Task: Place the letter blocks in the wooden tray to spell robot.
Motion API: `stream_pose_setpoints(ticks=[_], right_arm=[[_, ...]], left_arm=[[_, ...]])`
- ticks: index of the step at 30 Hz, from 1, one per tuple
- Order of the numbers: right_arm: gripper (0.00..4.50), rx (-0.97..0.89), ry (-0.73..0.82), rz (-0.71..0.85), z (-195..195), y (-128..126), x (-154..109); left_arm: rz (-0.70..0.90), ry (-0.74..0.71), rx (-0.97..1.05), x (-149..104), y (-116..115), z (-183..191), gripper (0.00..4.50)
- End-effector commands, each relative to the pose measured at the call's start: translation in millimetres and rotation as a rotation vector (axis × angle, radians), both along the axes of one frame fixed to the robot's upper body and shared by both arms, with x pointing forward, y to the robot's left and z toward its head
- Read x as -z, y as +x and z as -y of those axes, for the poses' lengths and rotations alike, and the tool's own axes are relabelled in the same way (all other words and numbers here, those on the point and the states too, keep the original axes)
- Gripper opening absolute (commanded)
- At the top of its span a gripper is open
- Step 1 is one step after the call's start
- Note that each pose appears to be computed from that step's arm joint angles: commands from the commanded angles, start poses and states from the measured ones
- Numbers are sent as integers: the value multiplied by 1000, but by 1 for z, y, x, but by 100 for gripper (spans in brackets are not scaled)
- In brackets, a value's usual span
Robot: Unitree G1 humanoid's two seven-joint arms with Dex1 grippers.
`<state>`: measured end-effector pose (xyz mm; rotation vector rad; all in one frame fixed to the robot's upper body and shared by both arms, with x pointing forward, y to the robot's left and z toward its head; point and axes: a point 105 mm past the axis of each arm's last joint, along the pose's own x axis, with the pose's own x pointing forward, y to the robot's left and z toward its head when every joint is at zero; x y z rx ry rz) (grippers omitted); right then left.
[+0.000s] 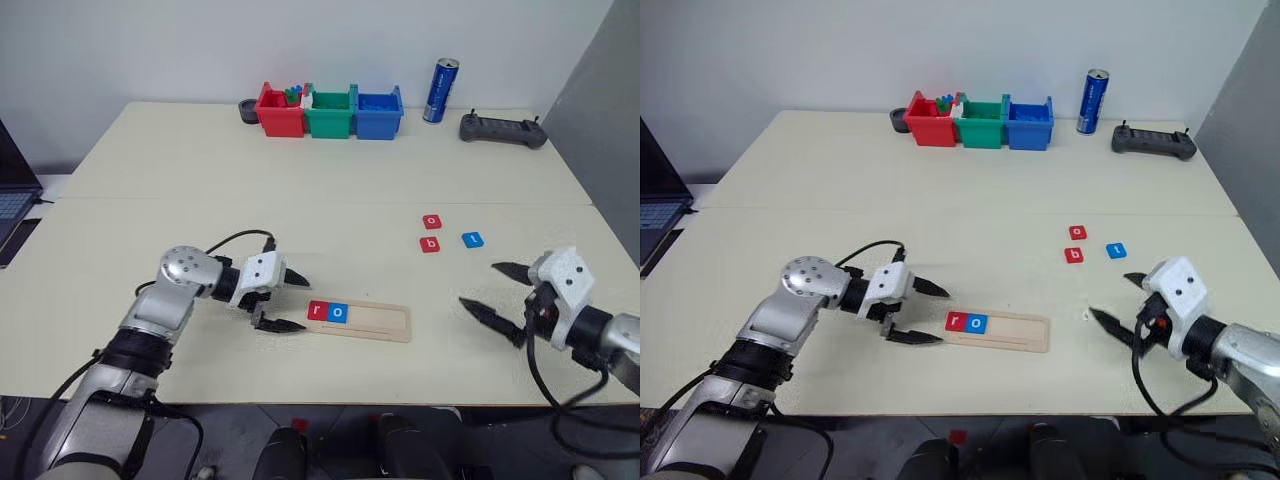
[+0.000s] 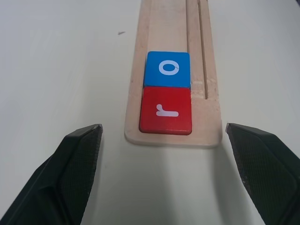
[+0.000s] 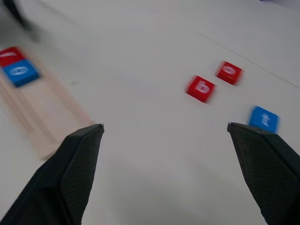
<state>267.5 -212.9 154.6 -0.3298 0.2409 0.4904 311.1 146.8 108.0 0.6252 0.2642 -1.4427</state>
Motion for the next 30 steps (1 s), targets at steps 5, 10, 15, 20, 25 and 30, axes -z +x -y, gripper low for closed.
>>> stream_pose_setpoints(ticks=[5,10,15,20,25,30], right_arm=[[450,187,60,-64,3,40,1],[450,210,55,-80,2,55,2],[450,242,56,-71,9,65,-4],[450,243,53,-70,11,66,-6],[450,243,48,-58,11,65,-7],[450,249,51,-51,12,64,-8]], left_arm=[[39,-144,-76,-29,-10,-2,447],[45,-170,-110,-32,-13,-3,447],[51,-198,-133,-31,-13,0,447],[48,-218,-138,-31,-15,4,447],[52,-229,-139,-35,-14,8,447],[58,-232,-137,-40,-12,11,447]])
